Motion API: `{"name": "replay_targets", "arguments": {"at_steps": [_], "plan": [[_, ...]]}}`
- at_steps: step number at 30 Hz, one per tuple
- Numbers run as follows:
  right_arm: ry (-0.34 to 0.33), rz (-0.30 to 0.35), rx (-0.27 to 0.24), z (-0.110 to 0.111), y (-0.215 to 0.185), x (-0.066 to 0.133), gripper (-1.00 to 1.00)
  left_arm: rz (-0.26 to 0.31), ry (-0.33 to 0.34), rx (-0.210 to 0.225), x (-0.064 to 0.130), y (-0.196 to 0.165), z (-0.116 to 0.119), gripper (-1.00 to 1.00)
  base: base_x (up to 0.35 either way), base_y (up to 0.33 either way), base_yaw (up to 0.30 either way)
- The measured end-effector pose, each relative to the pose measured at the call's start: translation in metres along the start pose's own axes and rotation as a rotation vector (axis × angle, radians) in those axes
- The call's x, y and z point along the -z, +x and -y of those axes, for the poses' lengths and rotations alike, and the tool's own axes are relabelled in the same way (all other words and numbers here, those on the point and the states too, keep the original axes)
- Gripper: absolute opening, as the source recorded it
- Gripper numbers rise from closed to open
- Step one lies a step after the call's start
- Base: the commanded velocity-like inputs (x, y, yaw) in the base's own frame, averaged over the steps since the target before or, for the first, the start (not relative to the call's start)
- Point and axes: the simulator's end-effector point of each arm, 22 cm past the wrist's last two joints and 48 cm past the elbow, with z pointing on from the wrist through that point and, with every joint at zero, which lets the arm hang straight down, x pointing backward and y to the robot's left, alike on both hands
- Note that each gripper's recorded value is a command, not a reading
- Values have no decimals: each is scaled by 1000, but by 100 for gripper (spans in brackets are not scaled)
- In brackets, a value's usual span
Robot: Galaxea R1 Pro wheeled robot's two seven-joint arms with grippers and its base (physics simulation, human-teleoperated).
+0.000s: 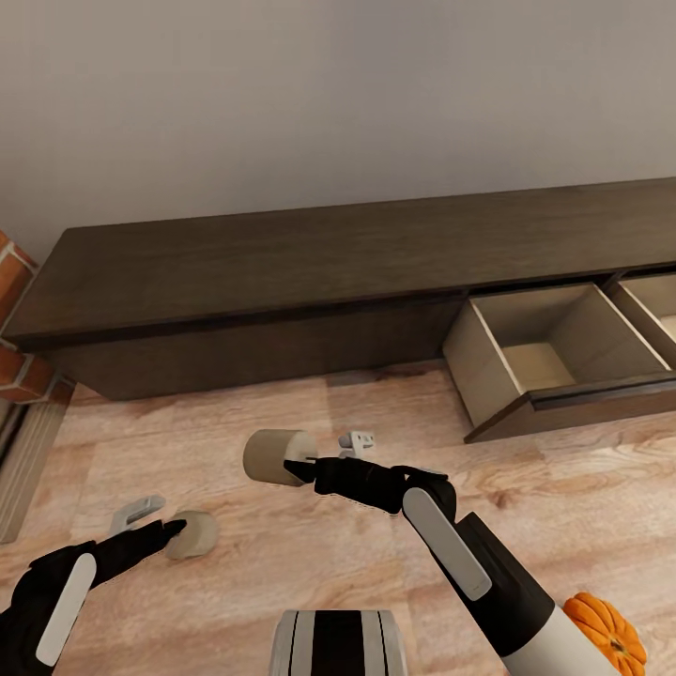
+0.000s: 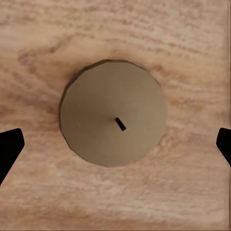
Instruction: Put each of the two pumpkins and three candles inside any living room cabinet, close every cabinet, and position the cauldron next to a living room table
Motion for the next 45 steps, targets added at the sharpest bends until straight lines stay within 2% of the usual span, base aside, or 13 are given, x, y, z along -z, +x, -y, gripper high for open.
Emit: {"name": "replay_targets", "arguments": {"at_steps": [18,24,29,32,35,36,45], "plan": [[15,-14,-18,8,7,-4,-100,6,-4,-1,0,-1,-1,100,49,36,0],[13,-28,-39,15,15,-11,-100,-15,-20,1,-8,7,-7,100,0,0,0],[4,22,-47,19,7,-14,-100,19,-29,-8,-15,3,-11,100,0,0,0],[-32,29,-48,14,9,-16,-100,23,-32,-11,-19,5,-12,100,0,0,0],[-130,44,-51,-4,8,-16,-100,17,-36,-12,-23,9,-14,100,0,0,0],[-142,47,-48,-5,9,-17,-100,14,-37,-13,-24,10,-14,100,0,0,0],[-169,50,-56,-6,12,-20,-100,-8,-19,-53,-34,23,-1,100,0,0,0]]}}
